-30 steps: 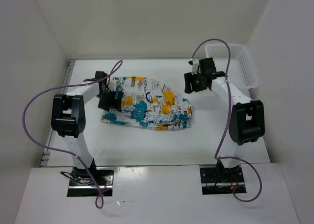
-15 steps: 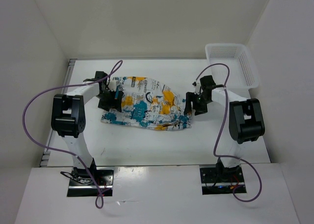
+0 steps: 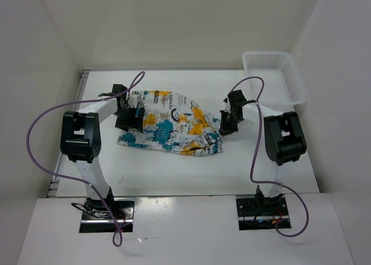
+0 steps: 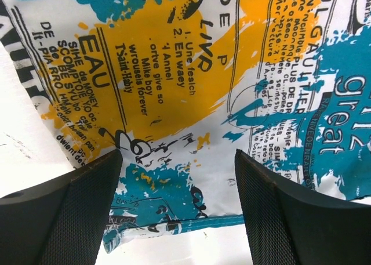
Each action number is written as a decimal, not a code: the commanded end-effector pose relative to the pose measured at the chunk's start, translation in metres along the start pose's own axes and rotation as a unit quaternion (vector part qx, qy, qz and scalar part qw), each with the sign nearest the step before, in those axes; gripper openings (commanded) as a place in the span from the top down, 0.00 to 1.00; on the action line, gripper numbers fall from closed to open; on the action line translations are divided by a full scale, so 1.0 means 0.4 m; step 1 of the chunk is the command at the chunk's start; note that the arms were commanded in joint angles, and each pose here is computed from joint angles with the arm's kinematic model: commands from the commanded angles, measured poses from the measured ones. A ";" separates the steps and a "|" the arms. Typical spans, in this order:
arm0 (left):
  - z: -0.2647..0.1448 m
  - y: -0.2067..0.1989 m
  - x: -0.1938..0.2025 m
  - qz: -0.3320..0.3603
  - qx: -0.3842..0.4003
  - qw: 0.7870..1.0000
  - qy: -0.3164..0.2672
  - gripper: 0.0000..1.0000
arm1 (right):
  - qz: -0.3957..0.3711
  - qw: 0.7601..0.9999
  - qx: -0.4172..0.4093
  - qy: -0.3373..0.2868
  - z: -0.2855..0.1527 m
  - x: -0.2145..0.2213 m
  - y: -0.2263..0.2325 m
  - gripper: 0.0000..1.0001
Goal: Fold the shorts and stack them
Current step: Fold the shorts
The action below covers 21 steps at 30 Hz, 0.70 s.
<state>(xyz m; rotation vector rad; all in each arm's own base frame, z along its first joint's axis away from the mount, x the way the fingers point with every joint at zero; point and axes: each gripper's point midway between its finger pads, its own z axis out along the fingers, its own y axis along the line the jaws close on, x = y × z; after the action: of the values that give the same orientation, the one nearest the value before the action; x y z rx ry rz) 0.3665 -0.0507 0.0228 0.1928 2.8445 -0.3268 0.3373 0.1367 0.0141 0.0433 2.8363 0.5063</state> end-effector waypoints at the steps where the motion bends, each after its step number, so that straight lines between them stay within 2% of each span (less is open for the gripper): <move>1: 0.012 0.021 0.043 -0.005 -0.015 1.000 0.026 0.14 | -0.002 0.998 0.045 -0.046 -0.006 -0.071 -0.021 1.00; 5: 0.008 0.010 0.039 -0.006 -0.004 1.000 0.026 0.13 | -0.032 0.994 0.041 -0.096 -0.071 -0.169 -0.020 1.00; 9: -0.047 -0.036 -0.033 0.006 0.036 0.999 -0.024 0.08 | -0.079 0.987 0.027 -0.136 -0.150 -0.232 0.005 1.00; 10: -0.066 -0.045 -0.053 0.010 0.041 0.998 -0.038 0.04 | -0.092 0.986 0.029 -0.136 -0.161 -0.230 0.005 1.00; 16: -0.137 -0.052 -0.168 0.029 0.036 0.994 -0.103 0.00 | -0.125 0.981 0.012 -0.145 -0.241 -0.215 0.037 1.00; 21: -0.055 -0.034 -0.159 0.019 0.039 0.997 -0.067 0.00 | -0.138 0.978 0.017 -0.155 -0.286 -0.202 0.041 1.00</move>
<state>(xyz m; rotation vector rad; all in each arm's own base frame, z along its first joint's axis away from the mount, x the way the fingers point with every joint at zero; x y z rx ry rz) 0.4154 -0.0631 0.0765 0.2299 2.6698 -0.3903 0.3851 0.1106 0.1092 -0.1973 2.5654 0.3670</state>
